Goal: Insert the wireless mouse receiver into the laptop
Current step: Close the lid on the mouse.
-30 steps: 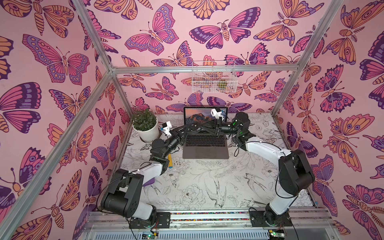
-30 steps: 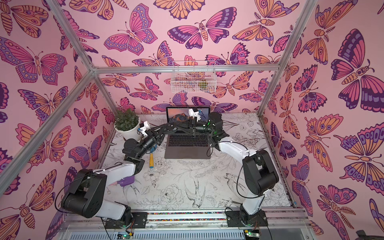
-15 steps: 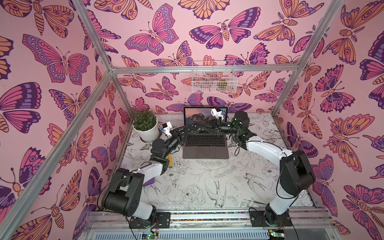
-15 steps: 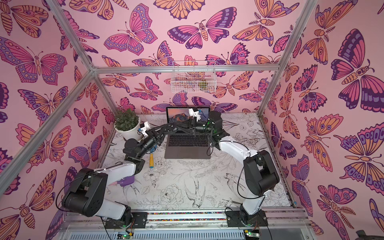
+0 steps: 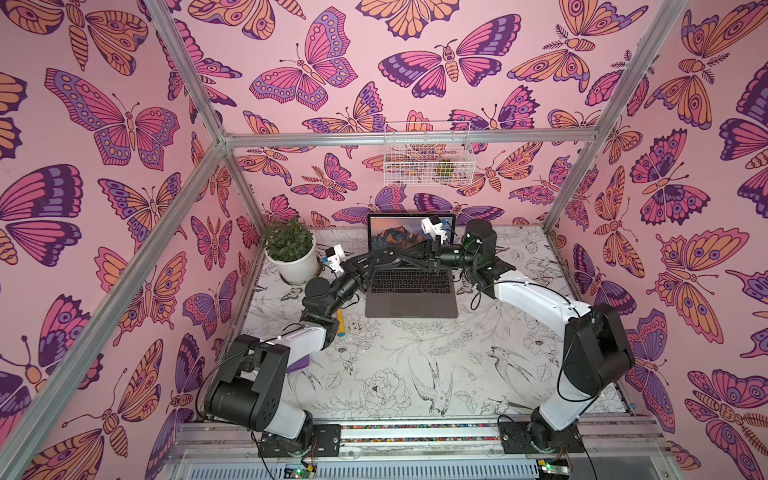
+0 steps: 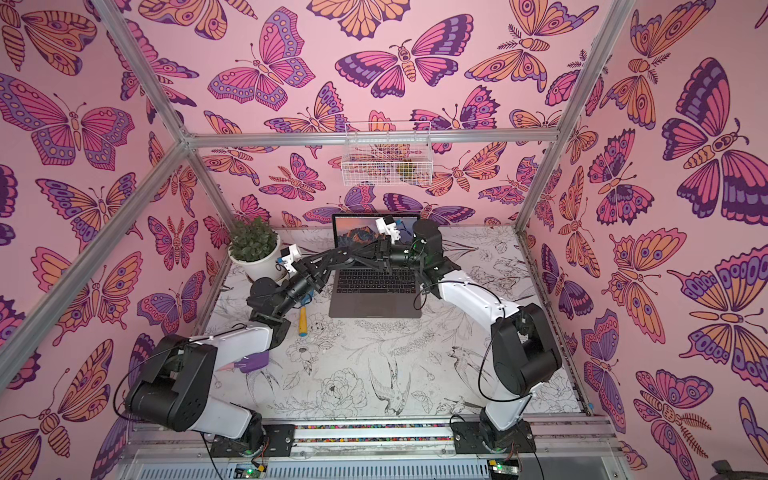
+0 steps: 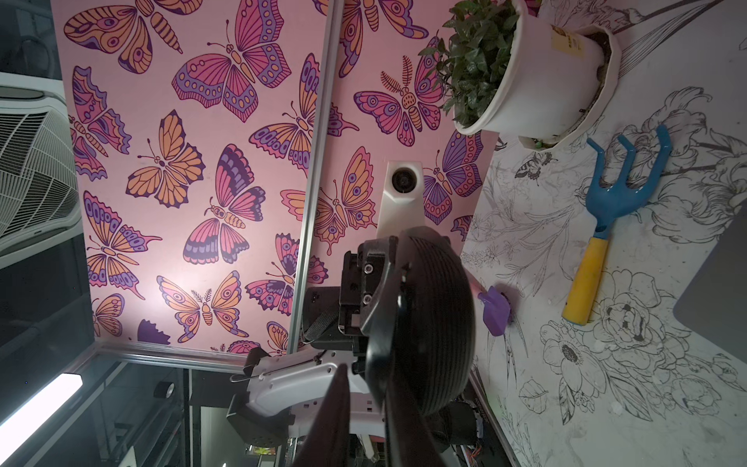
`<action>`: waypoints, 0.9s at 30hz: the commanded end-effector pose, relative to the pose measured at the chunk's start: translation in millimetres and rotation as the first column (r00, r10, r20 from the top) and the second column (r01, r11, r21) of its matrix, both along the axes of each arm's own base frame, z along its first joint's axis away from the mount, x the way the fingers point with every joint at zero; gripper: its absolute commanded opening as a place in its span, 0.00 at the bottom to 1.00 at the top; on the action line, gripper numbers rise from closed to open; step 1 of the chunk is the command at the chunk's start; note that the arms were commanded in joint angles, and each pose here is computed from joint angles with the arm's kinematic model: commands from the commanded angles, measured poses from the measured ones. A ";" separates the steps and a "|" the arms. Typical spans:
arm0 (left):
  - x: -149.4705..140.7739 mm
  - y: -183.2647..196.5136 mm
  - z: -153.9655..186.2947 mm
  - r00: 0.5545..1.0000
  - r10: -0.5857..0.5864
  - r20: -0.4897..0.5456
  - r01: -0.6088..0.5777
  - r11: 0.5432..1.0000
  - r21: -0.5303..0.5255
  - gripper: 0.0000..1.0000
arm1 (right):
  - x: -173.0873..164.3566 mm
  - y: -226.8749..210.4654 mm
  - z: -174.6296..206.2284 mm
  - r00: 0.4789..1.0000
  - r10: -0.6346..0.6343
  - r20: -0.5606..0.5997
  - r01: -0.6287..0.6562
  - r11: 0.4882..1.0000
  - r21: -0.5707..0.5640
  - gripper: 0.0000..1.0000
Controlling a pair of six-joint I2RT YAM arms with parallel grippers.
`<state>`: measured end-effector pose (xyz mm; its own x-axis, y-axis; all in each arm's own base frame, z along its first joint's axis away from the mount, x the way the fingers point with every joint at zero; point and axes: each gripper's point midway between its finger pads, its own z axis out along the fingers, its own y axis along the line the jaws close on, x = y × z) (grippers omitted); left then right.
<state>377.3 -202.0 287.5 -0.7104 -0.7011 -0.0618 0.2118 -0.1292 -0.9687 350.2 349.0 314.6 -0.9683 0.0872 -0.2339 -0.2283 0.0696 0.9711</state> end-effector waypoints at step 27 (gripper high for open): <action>-9.8 -1.8 16.0 0.997 -0.016 0.082 0.019 0.999 -0.044 0.00 | 0.1 -1.3 1.9 0.999 -0.027 0.023 0.029 0.994 -0.101 0.27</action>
